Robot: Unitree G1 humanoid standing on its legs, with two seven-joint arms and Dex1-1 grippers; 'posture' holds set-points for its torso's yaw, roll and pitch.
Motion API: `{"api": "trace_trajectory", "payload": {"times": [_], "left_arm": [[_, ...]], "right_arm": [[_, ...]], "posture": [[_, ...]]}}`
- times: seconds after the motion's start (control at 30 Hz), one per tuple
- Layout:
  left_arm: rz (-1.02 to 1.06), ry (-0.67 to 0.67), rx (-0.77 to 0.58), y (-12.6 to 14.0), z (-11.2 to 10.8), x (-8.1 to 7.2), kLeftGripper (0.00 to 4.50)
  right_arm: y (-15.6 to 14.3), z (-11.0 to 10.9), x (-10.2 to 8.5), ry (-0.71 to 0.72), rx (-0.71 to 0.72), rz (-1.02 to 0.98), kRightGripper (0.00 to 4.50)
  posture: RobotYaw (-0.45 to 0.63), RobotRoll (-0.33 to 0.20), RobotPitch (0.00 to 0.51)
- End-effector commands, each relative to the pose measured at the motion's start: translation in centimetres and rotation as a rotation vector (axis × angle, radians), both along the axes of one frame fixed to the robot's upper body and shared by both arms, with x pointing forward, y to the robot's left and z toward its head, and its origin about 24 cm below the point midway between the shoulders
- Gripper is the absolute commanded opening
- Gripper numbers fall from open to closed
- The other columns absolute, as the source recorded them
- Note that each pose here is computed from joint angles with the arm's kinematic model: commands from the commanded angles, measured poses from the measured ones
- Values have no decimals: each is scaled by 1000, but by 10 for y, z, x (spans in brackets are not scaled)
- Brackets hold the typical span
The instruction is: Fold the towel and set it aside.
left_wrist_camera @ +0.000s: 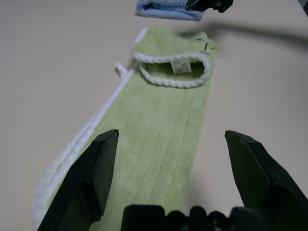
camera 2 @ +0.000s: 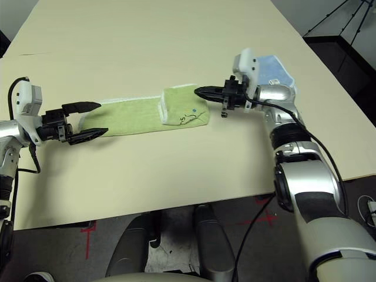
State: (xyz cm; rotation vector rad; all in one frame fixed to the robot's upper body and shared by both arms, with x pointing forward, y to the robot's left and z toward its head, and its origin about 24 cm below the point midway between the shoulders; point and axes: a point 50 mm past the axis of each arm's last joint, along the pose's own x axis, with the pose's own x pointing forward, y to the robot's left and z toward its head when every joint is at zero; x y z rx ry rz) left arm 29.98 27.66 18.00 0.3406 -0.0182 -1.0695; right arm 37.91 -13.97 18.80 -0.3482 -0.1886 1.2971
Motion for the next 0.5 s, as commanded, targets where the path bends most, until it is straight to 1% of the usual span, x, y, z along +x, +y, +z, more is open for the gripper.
{"api": "trace_trajectory", "payload": {"times": [0.03,0.17,0.3,0.4,0.5], "left_arm": [[-8,14,17,-1,-4,-1,4500],[-8,15,18,-1,-5,-3,4500],[-8,14,16,-2,-4,-3,4500],[-8,12,14,-3,-4,-4,4500],[-8,10,11,-4,-3,-4,4500]], "right_arm": [[12,-7,2,23,-28,6,10],[30,-19,3,70,-25,11,10],[42,-33,3,118,-99,-7,10],[42,-44,4,168,-170,-42,10],[35,-46,5,175,-192,-63,10]], "posture": [[-19,0,212],[-11,0,212],[-6,0,213],[-2,0,214],[-5,0,215]]}}
